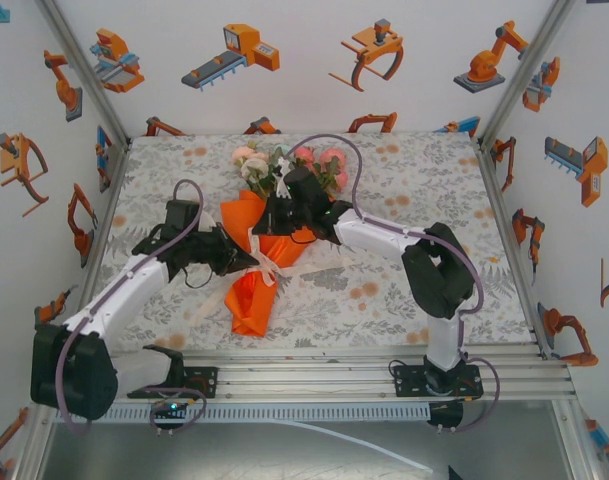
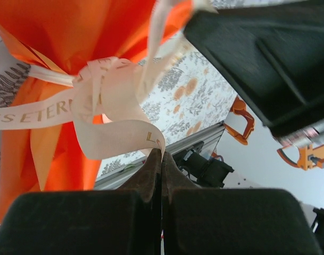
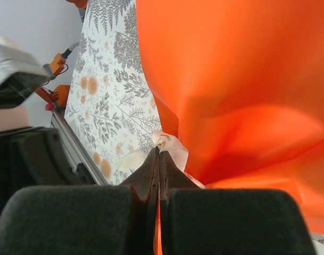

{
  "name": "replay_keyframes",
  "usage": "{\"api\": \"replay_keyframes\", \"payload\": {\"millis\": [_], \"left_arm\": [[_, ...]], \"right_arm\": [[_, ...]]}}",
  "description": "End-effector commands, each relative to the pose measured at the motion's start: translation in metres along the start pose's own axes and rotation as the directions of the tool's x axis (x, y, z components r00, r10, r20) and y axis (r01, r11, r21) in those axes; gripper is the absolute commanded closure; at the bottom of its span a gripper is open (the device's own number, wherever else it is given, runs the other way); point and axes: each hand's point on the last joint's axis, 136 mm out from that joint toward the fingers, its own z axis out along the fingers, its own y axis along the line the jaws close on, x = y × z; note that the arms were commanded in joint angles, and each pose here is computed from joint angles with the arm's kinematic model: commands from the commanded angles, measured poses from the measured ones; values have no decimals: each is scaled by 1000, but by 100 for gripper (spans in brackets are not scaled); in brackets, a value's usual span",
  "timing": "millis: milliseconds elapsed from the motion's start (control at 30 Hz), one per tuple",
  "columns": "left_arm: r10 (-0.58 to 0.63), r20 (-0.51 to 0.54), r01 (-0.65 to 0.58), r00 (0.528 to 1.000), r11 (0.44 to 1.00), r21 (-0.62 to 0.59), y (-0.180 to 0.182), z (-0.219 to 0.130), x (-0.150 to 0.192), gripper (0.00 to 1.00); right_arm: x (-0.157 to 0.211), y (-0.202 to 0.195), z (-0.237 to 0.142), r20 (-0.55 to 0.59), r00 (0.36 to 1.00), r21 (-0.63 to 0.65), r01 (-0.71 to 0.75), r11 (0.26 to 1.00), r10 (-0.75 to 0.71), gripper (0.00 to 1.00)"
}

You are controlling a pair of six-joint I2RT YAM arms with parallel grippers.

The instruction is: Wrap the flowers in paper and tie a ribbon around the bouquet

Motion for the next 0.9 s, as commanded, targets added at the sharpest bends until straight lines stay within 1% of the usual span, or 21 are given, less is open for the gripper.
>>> {"api": "replay_keyframes", "payload": {"millis": [0, 100, 133, 200, 233, 433, 500, 567, 600, 667, 733, 800, 867], "left_arm": [[25, 8, -25, 1000, 1000, 7, -8, 8, -10, 100], [45, 37, -42, 998, 997, -61, 5, 17, -20, 100], [48, 40, -45, 998, 997, -67, 7, 19, -23, 100], [53, 36, -51, 998, 997, -59, 6, 26, -27, 100], [48, 41, -45, 998, 997, -67, 7, 29, -30, 100], [23, 70, -16, 997, 995, -99, 17, 37, -40, 100], [16, 75, -9, 997, 995, -102, 20, 39, -42, 100], [8, 80, 1, 997, 994, -113, 24, 41, -45, 100], [3, 80, 7, 997, 993, -116, 25, 41, -45, 100], [-2, 79, 11, 997, 993, -114, 27, 42, -46, 100], [-6, 78, 15, 997, 994, -112, 27, 42, -46, 100], [-8, 83, 18, 997, 993, -114, 28, 41, -48, 100], [-10, 89, 20, 996, 993, -115, 29, 38, -49, 100]], "right_arm": [[-11, 14, 1, 25, 1000, -20, 0, 1000, 0, 100], [-11, 16, 0, 16, 1000, -25, -1, 1000, 2, 99], [-10, 16, -1, 14, 1000, -21, -1, 1000, 1, 94], [-11, 16, -5, 12, 1000, -6, 5, 1000, -5, 80], [-10, 16, -8, 10, 1000, 3, 12, 1000, -12, 76], [-1, 6, -36, 0, 998, 98, 64, 993, -64, 59], [3, 3, -47, 4, 997, 119, 72, 990, -73, 55], [11, -2, -56, 2, 997, 144, 77, 987, -79, 54], [16, -1, -59, 0, 996, 151, 88, 985, -89, 55], [31, 7, -60, -19, 991, 155, 136, 978, -135, 63], [48, 13, -55, -58, 985, 163, 171, 972, -164, 65], [60, 12, -49, -91, 980, 192, 189, 963, -174, 63], [70, 3, -41, -118, 971, 242, 233, 942, -209, 58]]}}
